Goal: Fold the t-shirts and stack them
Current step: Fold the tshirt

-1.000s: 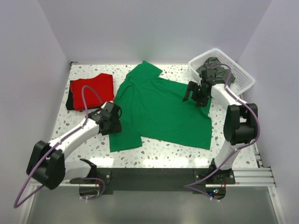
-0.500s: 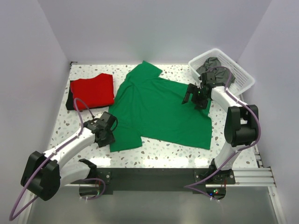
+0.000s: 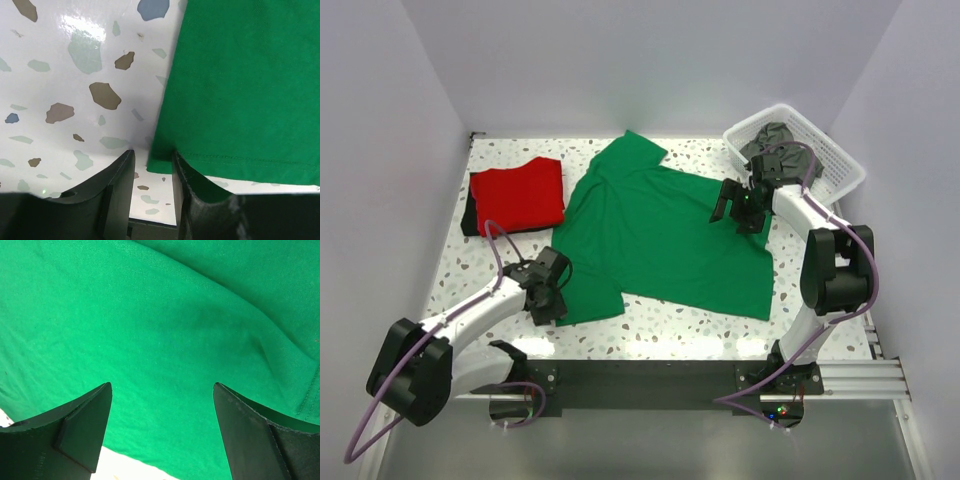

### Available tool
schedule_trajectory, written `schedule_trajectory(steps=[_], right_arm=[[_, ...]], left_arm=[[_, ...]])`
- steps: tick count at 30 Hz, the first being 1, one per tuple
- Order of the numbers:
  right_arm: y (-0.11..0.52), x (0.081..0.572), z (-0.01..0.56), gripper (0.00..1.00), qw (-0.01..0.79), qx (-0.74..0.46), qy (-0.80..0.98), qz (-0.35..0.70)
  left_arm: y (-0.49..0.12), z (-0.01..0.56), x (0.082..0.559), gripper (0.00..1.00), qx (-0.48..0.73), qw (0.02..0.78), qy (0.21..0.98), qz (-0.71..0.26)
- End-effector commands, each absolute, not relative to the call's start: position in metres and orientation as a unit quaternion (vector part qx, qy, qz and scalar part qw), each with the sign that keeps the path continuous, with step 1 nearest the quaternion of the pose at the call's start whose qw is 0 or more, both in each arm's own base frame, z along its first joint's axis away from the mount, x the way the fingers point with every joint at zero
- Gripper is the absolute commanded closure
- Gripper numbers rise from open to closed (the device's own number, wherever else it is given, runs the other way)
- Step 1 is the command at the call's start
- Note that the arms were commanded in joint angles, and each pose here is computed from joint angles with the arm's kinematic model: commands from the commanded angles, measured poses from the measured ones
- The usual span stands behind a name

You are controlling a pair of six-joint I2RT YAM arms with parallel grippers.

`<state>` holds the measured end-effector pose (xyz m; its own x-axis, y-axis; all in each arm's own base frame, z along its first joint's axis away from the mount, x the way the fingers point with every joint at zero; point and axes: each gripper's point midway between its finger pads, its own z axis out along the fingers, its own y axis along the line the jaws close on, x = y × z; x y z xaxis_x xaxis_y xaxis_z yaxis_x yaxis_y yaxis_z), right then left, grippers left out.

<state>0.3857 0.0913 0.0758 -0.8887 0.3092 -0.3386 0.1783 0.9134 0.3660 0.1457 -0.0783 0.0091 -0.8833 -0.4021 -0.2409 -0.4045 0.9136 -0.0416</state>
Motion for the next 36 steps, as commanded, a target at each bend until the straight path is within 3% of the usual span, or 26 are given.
schedule_trajectory(steps=[1, 6, 16, 24, 28, 31, 36], right_arm=[[0.091, 0.39, 0.095, 0.15, 0.23, 0.119, 0.95, 0.173], [0.09, 0.389, 0.098, 0.15, 0.235, 0.118, 0.95, 0.169], [0.082, 0.357, 0.084, 0.15, 0.196, 0.132, 0.958, 0.16], [0.02, 0.267, 0.047, 0.24, 0.103, 0.217, 0.968, 0.076], [0.005, 0.235, 0.04, 0.38, 0.059, 0.25, 0.966, 0.041], [0.001, 0.21, 0.039, 0.42, 0.031, 0.271, 0.962, 0.018], [-0.008, 0.183, 0.046, 0.41, 0.006, 0.294, 0.956, -0.021]], left_arm=[[-0.085, 0.0, 0.142, 0.61, -0.209, 0.108, 0.972, -0.008], [-0.085, 0.0, 0.143, 0.68, -0.212, 0.111, 0.971, -0.008], [-0.097, -0.006, 0.147, 1.0, -0.194, 0.104, 0.975, -0.035], [-0.111, 0.027, 0.181, 1.0, -0.172, 0.157, 0.97, -0.066], [-0.111, 0.034, 0.19, 1.0, -0.162, 0.165, 0.97, -0.077], [-0.104, 0.035, 0.194, 1.0, -0.164, 0.166, 0.969, -0.081], [-0.093, 0.04, 0.203, 1.0, -0.174, 0.175, 0.965, -0.092]])
